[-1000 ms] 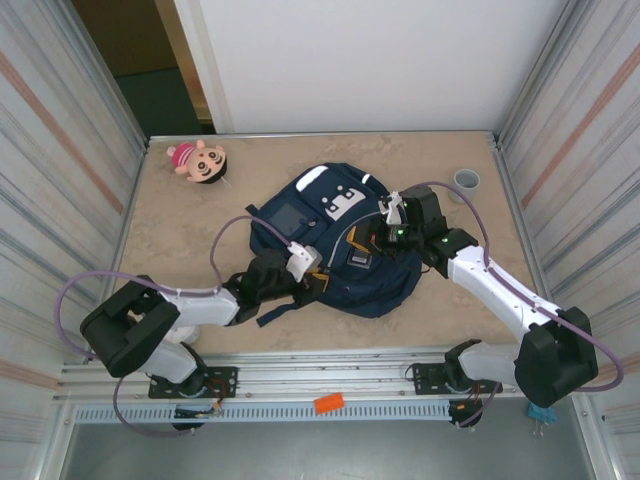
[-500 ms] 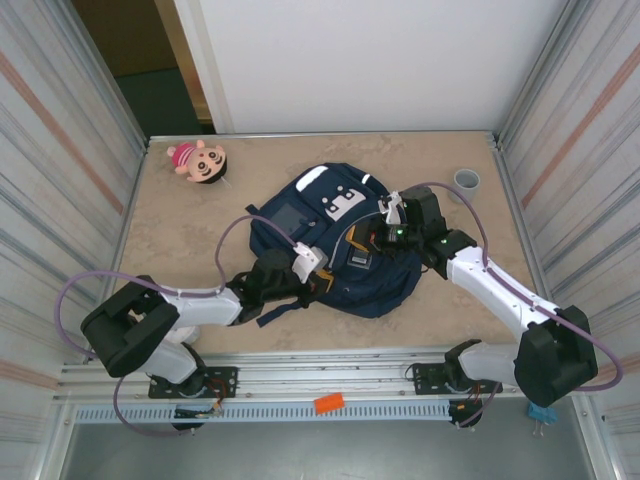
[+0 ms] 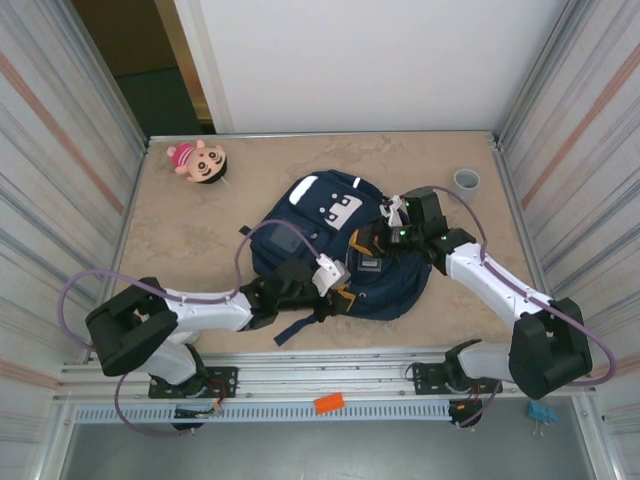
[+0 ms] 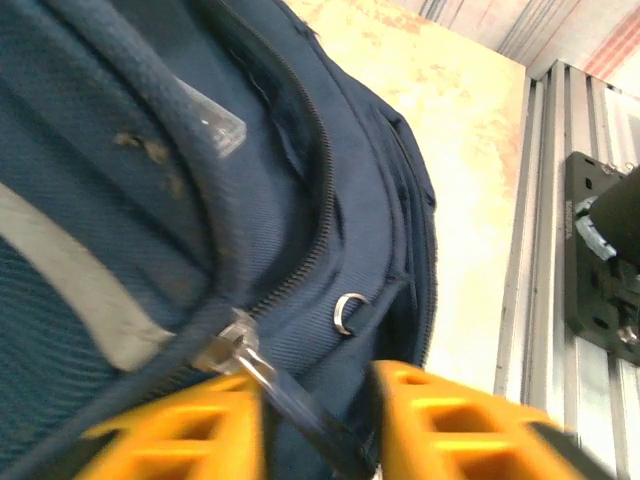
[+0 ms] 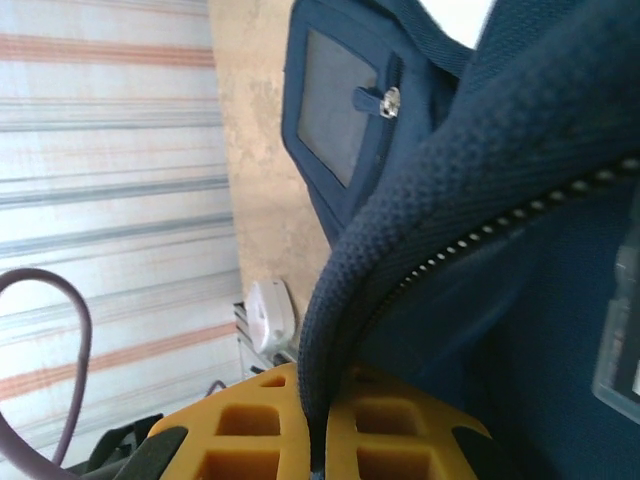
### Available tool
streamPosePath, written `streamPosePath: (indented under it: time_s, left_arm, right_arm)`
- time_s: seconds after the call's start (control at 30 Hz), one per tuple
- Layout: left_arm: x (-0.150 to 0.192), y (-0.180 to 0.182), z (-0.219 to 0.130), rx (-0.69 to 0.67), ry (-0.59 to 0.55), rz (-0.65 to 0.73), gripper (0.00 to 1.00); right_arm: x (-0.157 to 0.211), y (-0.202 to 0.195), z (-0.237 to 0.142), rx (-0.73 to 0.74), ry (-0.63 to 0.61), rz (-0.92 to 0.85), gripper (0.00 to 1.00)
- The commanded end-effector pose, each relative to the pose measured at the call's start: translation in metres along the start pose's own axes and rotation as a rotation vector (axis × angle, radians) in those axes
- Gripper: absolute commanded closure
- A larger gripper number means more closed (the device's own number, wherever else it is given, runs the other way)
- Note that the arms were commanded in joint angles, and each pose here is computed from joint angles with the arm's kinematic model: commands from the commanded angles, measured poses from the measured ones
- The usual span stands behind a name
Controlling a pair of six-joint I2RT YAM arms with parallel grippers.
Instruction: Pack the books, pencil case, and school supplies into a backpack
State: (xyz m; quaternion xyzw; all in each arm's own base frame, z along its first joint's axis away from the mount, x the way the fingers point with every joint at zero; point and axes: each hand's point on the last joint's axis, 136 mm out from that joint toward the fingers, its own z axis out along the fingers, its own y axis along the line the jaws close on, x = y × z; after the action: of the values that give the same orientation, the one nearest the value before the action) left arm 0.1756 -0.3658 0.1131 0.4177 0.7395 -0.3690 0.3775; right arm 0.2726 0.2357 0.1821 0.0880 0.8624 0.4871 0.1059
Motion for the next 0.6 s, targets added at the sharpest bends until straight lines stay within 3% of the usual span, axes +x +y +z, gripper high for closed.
streamPosePath:
  time_s: [0.0,0.07,0.17,0.27,0.57]
  left_arm:
    - [-0.024,0.003,-0.014,-0.07,-0.027,0.108,0.49]
    - [-0.022,0.012,-0.023,-0.135,0.001,0.184,0.41]
    - [-0.021,0.025,-0.038,-0.226,0.015,0.349,0.3]
    - [-0.017,0.035,-0.043,-0.27,0.052,0.543,0.27]
    - [0.011,0.047,-0.019,-0.173,0.257,0.875,0.23]
  right_arm:
    - [0.007,-0.01,-0.016,0.036,0.068,-0.069,1.0]
    - [0.009,-0.023,-0.027,0.066,0.083,-0.053,0.98]
    - [0.002,-0.046,-0.045,0.142,0.055,-0.007,0.76]
    - [-0.001,-0.062,-0.059,0.226,0.027,0.016,0.6]
    - [0.014,-0.07,-0.086,0.362,-0.102,-0.075,0.57]
